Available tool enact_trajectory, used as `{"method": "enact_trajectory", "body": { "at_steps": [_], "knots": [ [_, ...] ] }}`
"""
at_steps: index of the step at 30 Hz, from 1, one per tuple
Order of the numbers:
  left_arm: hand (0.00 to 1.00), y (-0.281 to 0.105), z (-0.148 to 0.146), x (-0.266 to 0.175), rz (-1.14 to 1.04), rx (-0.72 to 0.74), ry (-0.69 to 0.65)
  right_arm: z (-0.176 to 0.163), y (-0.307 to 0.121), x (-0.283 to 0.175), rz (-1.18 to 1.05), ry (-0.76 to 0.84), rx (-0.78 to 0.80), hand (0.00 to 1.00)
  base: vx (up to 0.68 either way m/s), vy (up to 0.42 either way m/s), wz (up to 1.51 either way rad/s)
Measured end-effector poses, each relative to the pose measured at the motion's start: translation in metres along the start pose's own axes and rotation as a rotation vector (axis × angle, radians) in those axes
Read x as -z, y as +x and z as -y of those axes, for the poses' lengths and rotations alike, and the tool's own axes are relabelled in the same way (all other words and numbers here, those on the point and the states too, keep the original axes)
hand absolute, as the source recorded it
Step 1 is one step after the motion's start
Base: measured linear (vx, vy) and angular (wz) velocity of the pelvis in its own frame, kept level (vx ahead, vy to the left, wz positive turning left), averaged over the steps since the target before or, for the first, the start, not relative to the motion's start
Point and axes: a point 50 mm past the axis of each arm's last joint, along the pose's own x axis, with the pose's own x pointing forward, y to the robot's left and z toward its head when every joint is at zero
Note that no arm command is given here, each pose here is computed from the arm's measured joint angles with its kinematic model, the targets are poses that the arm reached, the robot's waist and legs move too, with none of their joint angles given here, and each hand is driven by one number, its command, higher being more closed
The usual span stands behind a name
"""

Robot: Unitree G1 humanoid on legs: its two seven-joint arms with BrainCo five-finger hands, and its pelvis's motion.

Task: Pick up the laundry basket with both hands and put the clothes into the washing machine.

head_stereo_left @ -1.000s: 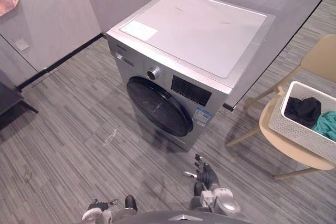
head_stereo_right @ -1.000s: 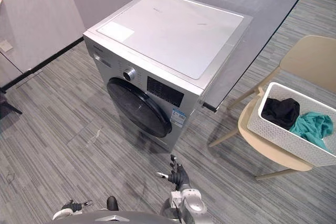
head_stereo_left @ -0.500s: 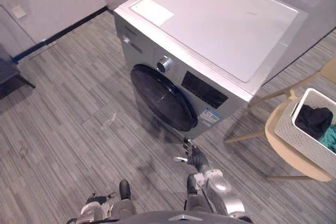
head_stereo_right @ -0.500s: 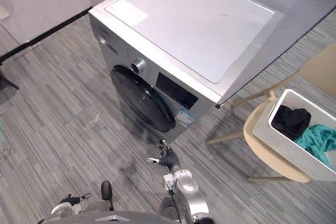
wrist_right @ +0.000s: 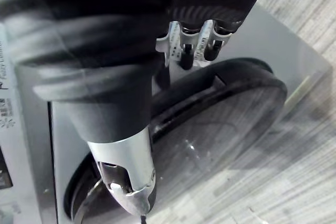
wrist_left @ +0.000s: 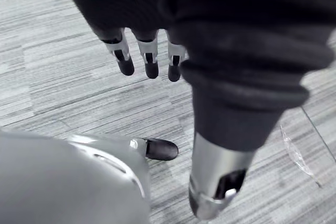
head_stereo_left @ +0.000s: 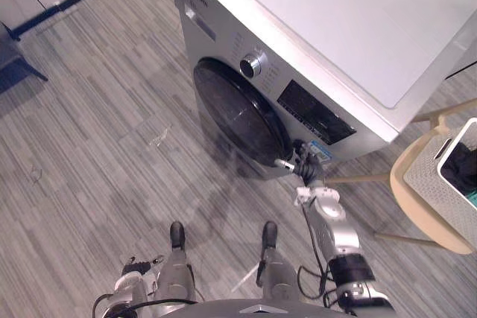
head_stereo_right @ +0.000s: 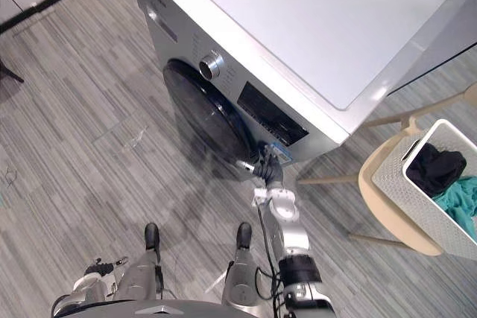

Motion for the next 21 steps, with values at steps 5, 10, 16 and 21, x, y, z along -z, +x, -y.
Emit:
{"method": "enact_trajectory", "body": {
  "at_steps": [5, 10, 16, 21],
  "knots": [
    [0.0, 0.0, 0.01, -0.016, 0.044, 0.03, -0.013, -0.017, 0.023, -0.035, 0.095, 0.006, 0.006, 0.0, -0.06, 0.002, 0.08],
    [0.0, -0.002, 0.023, -0.03, 0.1, 0.073, -0.005, -0.036, 0.047, -0.062, 0.138, -0.015, -0.003, 0.0, -0.08, 0.008, 0.06],
    [0.0, -0.005, 0.037, -0.036, 0.121, 0.1, -0.01, -0.067, 0.043, -0.053, 0.125, -0.098, -0.151, 0.0, -0.03, 0.001, 0.04],
    [0.0, -0.006, 0.042, -0.038, 0.12, 0.107, -0.026, -0.104, 0.017, -0.018, 0.044, -0.184, -0.371, 0.0, 0.0, -0.009, 0.09]
  ]
}}
